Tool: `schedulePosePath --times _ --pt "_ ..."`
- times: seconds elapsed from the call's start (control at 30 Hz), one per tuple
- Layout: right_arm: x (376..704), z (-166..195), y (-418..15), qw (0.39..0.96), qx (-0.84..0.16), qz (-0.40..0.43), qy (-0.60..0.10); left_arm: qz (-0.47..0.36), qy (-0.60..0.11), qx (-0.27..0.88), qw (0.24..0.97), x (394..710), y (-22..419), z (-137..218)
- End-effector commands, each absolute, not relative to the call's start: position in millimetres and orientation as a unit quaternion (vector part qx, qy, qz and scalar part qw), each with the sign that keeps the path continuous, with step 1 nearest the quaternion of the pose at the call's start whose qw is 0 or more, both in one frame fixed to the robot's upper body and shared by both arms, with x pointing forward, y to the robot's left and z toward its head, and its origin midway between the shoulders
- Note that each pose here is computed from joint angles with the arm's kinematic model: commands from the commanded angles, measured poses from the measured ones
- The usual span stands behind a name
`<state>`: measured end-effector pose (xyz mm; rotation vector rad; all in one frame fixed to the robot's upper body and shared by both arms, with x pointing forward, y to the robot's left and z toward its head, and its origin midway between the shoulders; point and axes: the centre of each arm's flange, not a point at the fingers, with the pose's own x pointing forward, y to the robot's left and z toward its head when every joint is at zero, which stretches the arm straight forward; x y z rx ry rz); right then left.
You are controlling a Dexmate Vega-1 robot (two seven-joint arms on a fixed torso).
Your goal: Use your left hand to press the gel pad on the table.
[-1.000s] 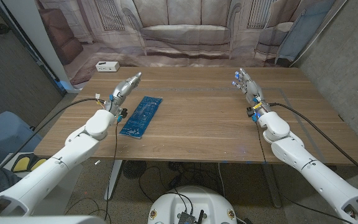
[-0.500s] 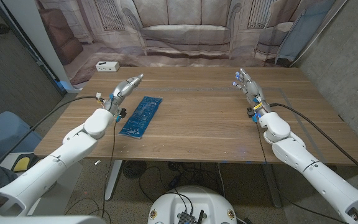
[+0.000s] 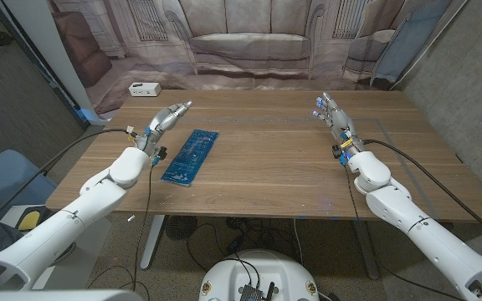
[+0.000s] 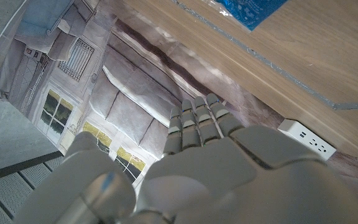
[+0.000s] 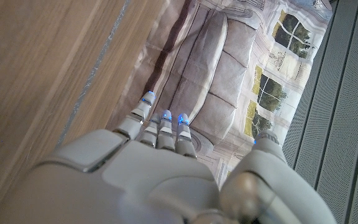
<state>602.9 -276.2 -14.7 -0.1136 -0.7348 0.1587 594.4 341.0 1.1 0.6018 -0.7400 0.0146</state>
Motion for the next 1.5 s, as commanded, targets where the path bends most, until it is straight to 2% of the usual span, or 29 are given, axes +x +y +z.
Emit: schedulePosePath --times 0.03,0.33,0.63,1.1,1.33,1.5 --pt "604.3 -10.6 -273.6 0.930 -0.066 0.081 -0.352 0.021 -0.365 0.307 0.879 589.5 351.1 -6.5" --pt "607.0 -10.1 -267.9 0.929 -0.060 0.081 -0.355 0.019 -0.345 0.348 0.872 591.2 356.5 -5.8" --pt "603.9 -14.0 -269.3 0.930 -0.054 0.072 -0.356 0.078 -0.343 0.436 0.829 588.1 346.0 3.5" --pt "607.5 -13.1 -267.8 0.930 -0.054 0.074 -0.357 0.086 -0.331 0.494 0.799 592.1 331.0 9.3" --pt "609.8 -10.3 -265.5 0.928 -0.054 0.077 -0.360 0.098 -0.336 0.527 0.774 589.2 320.7 10.0" --pt "610.9 -10.5 -266.0 0.928 -0.052 0.078 -0.361 0.114 -0.368 0.518 0.764 587.0 317.0 7.0"
